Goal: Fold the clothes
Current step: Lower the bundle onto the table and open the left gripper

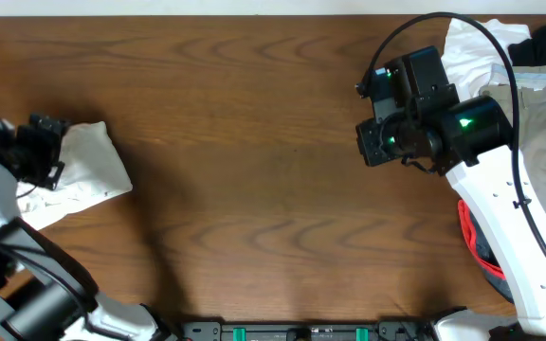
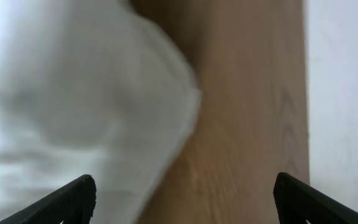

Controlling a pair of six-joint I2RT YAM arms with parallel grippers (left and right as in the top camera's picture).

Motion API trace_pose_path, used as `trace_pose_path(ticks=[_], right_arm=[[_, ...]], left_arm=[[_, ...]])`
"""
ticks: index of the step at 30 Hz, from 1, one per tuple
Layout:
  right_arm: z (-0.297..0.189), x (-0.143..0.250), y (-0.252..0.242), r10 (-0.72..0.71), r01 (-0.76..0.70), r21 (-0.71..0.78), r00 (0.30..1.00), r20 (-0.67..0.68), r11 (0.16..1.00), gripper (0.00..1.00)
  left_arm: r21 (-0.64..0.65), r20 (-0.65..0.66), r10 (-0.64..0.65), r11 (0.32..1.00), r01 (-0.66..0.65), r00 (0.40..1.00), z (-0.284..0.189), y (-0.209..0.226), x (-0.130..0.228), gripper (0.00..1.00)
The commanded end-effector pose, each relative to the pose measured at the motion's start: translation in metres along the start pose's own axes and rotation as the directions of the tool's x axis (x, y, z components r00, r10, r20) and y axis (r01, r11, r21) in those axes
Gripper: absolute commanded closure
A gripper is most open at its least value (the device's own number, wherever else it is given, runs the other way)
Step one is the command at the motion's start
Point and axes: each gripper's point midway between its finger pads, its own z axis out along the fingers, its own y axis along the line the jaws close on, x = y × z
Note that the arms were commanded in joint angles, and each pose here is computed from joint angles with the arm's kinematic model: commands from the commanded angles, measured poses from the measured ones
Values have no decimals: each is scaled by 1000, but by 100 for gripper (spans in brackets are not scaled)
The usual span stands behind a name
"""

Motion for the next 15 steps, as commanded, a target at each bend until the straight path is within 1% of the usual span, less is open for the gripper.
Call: trace_pose_path(ticks=[1,3,6,11,15], right_arm=[[-1,0,-9,-4,4,36,1000,2,999,85],[-1,0,-9,-4,4,35,1000,3,999,85],[-1,0,-10,-3,3,36,1000,2,999,85],[-1,4,-10,0,1,37,1000,-12,999,85],[-1,2,-10,-1,1,37,1000,-4,999,85]], left_arm=[[8,-53,-81,997,82,995,11,35,-4,9],[12,-66,-127,992,128,990,16,52,-10,9],[-15,-71,-197,980,197,978,23,82,-16,9],[-28,-36,-304,952,303,952,19,128,-34,9],[1,-15,-320,947,320,947,11,136,-43,8]])
